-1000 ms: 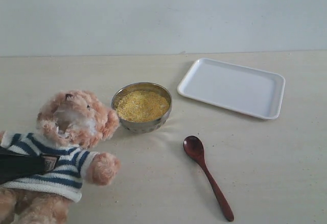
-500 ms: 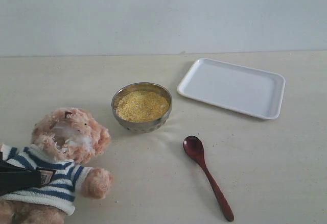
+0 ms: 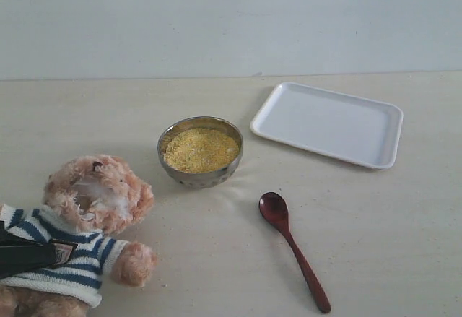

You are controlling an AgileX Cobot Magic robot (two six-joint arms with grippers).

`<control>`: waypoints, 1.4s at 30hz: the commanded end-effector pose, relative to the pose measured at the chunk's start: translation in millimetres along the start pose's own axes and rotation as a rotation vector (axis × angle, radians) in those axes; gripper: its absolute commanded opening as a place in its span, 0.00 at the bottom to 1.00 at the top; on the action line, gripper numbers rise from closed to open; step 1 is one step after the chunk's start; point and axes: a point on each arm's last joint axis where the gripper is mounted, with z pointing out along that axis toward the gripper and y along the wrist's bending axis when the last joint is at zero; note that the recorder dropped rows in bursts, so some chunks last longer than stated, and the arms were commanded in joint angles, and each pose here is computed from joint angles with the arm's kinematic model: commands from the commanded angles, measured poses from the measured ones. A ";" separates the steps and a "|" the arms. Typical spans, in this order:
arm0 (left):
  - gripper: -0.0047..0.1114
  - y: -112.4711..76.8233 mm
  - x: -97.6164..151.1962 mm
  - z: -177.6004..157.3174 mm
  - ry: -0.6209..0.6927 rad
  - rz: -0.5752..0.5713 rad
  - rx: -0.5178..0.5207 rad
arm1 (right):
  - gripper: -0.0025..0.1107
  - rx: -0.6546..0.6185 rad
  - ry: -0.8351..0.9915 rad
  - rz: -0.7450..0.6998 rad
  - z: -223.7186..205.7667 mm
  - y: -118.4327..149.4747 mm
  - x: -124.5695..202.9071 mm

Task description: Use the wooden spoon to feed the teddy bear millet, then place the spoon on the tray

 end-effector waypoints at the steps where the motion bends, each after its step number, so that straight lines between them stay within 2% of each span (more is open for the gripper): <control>1: 0.09 -1.8 0.0 -1.0 -0.012 0.005 0.012 | 0.02 0.003 0.002 -0.016 0.4 -0.6 0.6; 23: 0.09 -2.1 0.1 -1.0 -0.012 0.005 0.015 | 0.02 -0.001 -0.033 -0.028 0.4 -0.2 -2.5; 28: 0.09 -2.1 0.1 -1.0 -0.012 0.005 0.015 | 0.02 -0.019 -0.126 0.088 -0.3 0.9 -11.0; 32: 0.09 -2.1 0.1 -1.0 -0.012 0.005 0.015 | 0.02 -0.032 -0.235 0.099 -2.1 1.5 -20.8; 36: 0.09 -2.2 0.1 -1.0 -0.012 0.005 0.017 | 0.02 -0.049 -0.213 0.179 -3.3 5.3 -24.7; 38: 0.09 -2.4 0.1 -1.0 -0.011 0.005 0.019 | 0.02 -0.054 -0.132 0.146 -5.5 12.2 -27.8; 42: 0.09 -2.4 0.1 -1.0 -0.011 0.007 0.019 | 0.02 -0.062 0.027 -0.122 -8.5 29.4 -43.1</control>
